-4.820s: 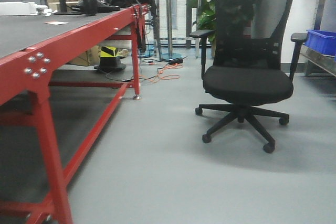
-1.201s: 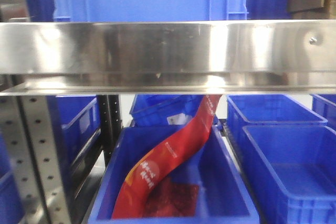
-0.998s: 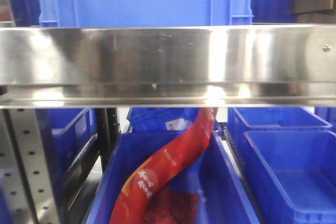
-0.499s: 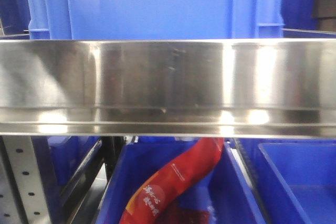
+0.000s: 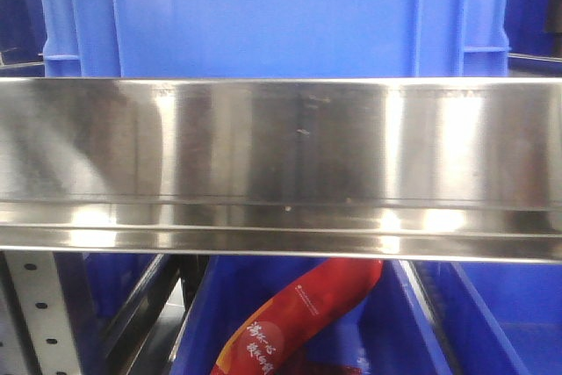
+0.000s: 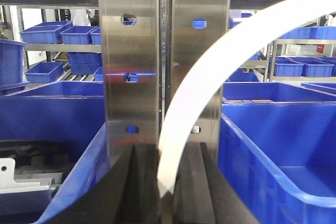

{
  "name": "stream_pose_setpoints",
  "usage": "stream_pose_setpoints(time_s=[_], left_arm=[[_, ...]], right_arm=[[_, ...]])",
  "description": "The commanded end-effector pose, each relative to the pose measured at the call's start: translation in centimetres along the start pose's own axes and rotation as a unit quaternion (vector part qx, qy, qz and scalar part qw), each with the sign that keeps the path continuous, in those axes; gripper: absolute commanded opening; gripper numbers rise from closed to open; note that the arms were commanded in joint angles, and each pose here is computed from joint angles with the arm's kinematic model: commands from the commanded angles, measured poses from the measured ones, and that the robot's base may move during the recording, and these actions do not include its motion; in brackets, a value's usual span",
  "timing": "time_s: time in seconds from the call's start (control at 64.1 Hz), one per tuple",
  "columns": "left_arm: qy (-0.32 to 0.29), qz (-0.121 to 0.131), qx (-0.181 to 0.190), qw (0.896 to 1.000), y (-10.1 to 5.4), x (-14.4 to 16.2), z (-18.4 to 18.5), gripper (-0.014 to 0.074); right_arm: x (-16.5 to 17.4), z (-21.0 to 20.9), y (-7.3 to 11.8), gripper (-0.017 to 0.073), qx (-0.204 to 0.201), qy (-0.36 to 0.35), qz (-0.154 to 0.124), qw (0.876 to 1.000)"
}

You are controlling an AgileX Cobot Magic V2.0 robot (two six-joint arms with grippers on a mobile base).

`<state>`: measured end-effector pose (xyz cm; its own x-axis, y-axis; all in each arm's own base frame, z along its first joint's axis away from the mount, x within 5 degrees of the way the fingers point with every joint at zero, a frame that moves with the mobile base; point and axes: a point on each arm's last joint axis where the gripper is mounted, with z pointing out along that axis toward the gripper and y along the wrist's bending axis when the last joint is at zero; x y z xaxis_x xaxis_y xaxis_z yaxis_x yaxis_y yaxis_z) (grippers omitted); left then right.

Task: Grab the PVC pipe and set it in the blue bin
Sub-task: 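Position the held clamp above an empty blue bin on the shelf, then open both grippers to drop the white clamp into the blue bin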

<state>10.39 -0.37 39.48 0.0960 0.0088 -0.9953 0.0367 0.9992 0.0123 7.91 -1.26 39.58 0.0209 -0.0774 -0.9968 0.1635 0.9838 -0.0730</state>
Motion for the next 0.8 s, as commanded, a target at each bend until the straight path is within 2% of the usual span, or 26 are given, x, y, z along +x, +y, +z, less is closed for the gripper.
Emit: stream_pose_setpoints(time_s=[0.0,0.406,0.546,0.78], left_arm=[[-0.016,0.0,-0.004,1.0,0.1,-0.4,-0.1,-0.0111],[-0.018,0.0,-0.004,1.0,0.1,-0.4,-0.1,-0.0111],[-0.038,0.0,-0.007,0.999,0.1,-0.7,-0.1,-0.0111],[-0.04,-0.001,-0.007,0.999,0.1,-0.8,-0.1,-0.0111]], right_arm=[[-0.3,0.0,-0.1,-0.0167,0.003,-0.015,-0.005,1.0],[-0.7,0.0,-0.1,-0.0167,0.005,-0.035,0.0,0.999],[-0.7,0.1,0.1,-0.0167,-0.007,-0.036,0.041,0.998],[-1.5,1.4,0.4,-0.0167,-0.028,0.002,0.043,0.999]])
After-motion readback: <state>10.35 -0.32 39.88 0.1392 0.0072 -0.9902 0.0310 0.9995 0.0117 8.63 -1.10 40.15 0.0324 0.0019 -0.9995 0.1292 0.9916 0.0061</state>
